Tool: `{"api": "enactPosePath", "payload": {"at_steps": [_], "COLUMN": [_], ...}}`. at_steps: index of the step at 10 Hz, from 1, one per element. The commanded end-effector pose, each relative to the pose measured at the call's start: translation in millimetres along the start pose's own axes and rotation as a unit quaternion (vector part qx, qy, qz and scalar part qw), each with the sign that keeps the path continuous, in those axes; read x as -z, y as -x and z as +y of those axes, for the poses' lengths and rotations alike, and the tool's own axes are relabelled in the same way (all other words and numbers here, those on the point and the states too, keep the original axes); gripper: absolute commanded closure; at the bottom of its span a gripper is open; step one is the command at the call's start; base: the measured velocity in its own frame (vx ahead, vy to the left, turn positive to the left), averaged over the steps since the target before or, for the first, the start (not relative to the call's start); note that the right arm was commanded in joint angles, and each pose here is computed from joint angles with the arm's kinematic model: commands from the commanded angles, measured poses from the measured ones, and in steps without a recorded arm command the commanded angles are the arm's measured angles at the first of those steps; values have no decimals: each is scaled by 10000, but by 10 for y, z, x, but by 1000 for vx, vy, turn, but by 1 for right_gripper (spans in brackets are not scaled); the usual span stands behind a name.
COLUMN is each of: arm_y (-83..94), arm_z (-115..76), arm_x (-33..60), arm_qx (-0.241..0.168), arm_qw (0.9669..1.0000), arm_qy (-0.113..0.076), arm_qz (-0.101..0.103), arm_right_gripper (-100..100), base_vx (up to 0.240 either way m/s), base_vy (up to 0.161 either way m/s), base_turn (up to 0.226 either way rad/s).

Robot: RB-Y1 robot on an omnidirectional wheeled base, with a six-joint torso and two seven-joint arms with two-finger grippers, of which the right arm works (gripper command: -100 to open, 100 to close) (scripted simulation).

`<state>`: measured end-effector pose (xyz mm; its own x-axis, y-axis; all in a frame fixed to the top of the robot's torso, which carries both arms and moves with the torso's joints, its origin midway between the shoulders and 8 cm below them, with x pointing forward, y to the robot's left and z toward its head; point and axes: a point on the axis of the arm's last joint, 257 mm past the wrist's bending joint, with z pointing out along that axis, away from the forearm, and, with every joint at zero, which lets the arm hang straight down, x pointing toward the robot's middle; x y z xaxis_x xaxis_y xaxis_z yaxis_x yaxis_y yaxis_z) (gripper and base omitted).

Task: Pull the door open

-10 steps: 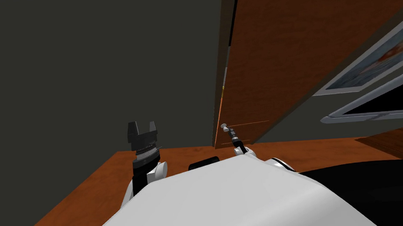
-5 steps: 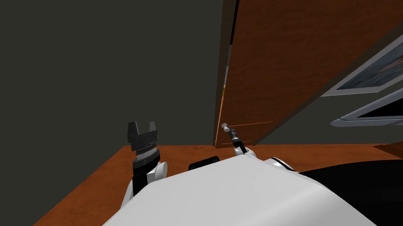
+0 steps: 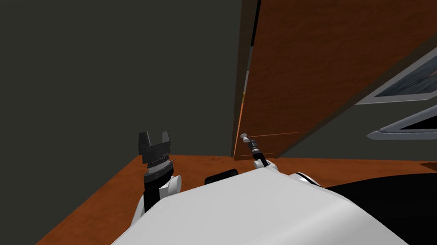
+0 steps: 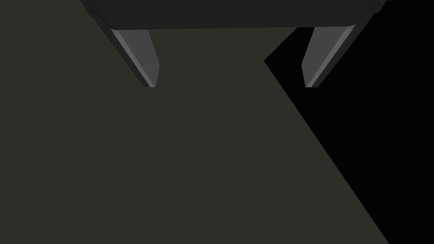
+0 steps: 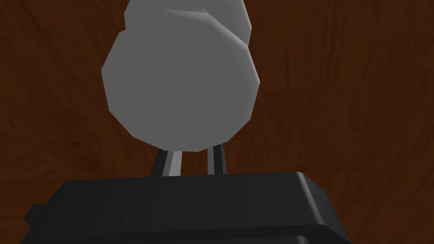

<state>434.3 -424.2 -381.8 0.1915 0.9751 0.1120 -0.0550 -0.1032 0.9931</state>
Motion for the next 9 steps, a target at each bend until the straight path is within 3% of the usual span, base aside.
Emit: {"api": "enactPosePath", "payload": {"at_steps": [1,4,6,7,9], "arm_y": [-173,-113,-113,47,20], "arm_z": [14,17,17,-43,-46], "arm_x": [-28,-21,-21,67,59], "arm_qx": [-381,-838,-903,-1077,-1396], "arm_qw": [9992,9964,9959,9940,9900], "arm_qy": [80,91,91,-23,-9], "arm_qz": [89,-25,-24,-200,-215], "arm_right_gripper": [100,100,100,-100,-100], "base_vx": [-48,-70,-25,-32,-55], "base_vy": [-19,-32,-13,-23,-15], "base_turn": [104,127,16,-15,-12]}}
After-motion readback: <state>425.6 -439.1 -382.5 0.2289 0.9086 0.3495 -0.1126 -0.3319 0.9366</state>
